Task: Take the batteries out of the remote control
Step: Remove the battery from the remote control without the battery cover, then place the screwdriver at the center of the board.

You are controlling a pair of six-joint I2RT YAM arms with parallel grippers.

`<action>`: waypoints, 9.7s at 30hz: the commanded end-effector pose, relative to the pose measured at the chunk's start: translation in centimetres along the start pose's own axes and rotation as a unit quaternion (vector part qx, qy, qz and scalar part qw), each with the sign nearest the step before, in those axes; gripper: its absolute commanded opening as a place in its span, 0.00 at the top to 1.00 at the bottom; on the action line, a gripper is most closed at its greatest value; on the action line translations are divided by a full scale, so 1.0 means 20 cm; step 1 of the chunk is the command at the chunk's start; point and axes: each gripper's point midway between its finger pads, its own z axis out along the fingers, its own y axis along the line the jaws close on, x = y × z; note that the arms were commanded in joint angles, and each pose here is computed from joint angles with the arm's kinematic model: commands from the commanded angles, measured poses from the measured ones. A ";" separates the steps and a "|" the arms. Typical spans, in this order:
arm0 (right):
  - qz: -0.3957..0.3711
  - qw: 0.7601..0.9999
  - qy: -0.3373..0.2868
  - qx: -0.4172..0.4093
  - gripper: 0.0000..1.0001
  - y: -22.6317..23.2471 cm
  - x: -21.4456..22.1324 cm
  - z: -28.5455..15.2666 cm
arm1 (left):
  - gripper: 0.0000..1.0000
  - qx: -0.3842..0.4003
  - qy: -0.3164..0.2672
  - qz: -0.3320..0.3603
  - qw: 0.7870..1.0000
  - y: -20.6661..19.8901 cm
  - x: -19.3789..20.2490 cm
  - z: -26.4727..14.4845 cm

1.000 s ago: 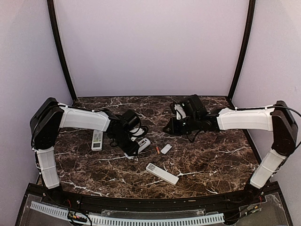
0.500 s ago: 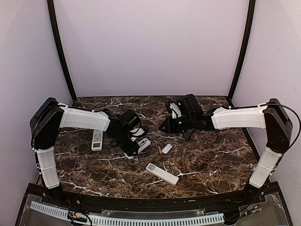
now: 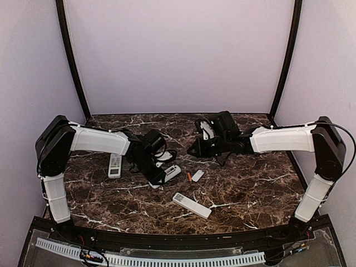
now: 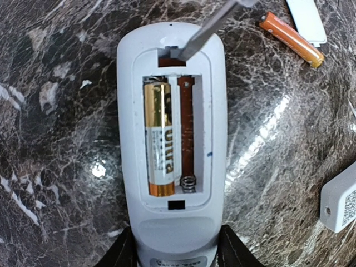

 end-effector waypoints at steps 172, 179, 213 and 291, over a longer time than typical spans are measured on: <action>0.046 0.996 -0.037 -0.068 1.00 0.08 0.02 0.04 | 0.71 0.051 0.068 0.025 0.996 -0.15 0.18 0.11; 0.053 0.998 -0.044 0.005 1.00 -0.05 0.03 0.02 | 0.71 0.051 0.068 0.025 0.996 -0.15 0.18 0.11; 0.066 0.996 0.002 -0.067 1.00 0.07 0.10 0.01 | 0.71 0.047 0.074 0.024 0.996 -0.14 0.19 0.12; 0.085 0.992 -0.073 0.062 1.00 -0.24 0.09 -0.33 | 0.21 0.086 -0.167 -0.035 0.982 -0.26 -0.25 -0.40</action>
